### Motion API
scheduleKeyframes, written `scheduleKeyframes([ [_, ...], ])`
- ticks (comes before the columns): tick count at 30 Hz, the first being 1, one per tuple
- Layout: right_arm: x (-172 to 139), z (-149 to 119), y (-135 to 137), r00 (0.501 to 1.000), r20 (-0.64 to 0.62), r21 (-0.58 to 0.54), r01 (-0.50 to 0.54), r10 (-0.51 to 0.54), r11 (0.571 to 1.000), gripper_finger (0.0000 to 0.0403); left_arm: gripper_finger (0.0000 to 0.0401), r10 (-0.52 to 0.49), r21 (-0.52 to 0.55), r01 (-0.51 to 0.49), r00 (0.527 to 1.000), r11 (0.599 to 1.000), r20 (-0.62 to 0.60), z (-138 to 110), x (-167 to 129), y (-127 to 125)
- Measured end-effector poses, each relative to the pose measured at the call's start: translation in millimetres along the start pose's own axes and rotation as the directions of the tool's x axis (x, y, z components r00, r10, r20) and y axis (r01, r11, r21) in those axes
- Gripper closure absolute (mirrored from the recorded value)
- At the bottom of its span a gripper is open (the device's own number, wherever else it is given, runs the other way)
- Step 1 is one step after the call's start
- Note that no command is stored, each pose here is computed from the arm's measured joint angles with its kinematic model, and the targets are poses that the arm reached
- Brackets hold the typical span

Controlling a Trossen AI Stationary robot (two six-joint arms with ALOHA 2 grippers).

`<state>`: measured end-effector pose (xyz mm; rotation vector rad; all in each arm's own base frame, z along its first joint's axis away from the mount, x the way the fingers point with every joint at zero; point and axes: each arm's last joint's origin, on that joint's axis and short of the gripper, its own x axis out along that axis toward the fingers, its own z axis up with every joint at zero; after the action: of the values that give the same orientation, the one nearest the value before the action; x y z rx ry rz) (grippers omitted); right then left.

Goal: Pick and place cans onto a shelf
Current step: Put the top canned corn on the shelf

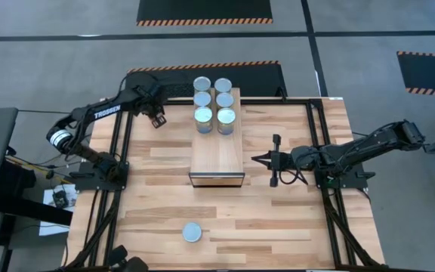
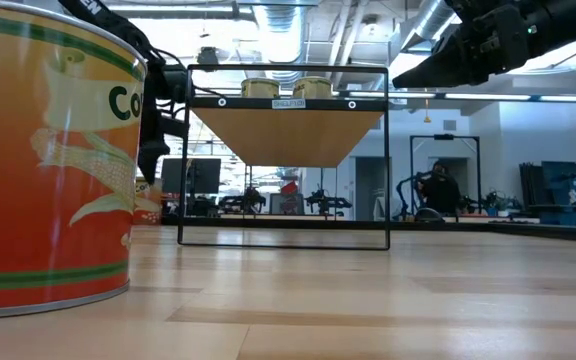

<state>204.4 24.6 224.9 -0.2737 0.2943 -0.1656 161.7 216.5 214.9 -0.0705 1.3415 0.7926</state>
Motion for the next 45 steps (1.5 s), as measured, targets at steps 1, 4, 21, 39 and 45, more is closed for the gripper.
scheduleKeyframes([
  [1,0.0,0.0,0.0,1.0,0.0,0.0,0.0,0.0,1.0,0.0391,0.0382,0.001,0.005,-0.001,1.0,1.0,0.005,-1.4,-3.3,0.6],
  [4,0.0,0.0,0.0,1.0,0.0,-0.001,0.0,0.0,1.0,0.0391,0.0394,0.016,0.011,-0.016,0.999,1.0,0.039,-4.7,-16.6,3.5],
  [21,0.0,0.0,0.0,1.0,0.0,-0.003,0.0,0.0,1.0,0.0391,0.0401,-0.203,0.402,0.107,0.957,0.909,0.205,-88.6,-140.8,-33.6],
  [39,0.0,0.8,-0.3,1.0,0.008,0.016,0.002,-0.002,1.0,0.0391,0.0401,-0.493,0.734,0.1,0.8,0.672,0.342,-103.9,-190.8,-99.8],
  [45,0.1,0.5,-0.2,1.0,0.006,0.019,0.001,-0.002,1.0,0.039,0.0401,-0.494,0.785,0.04,0.796,0.618,0.349,-83.7,-222.0,-114.3],
])
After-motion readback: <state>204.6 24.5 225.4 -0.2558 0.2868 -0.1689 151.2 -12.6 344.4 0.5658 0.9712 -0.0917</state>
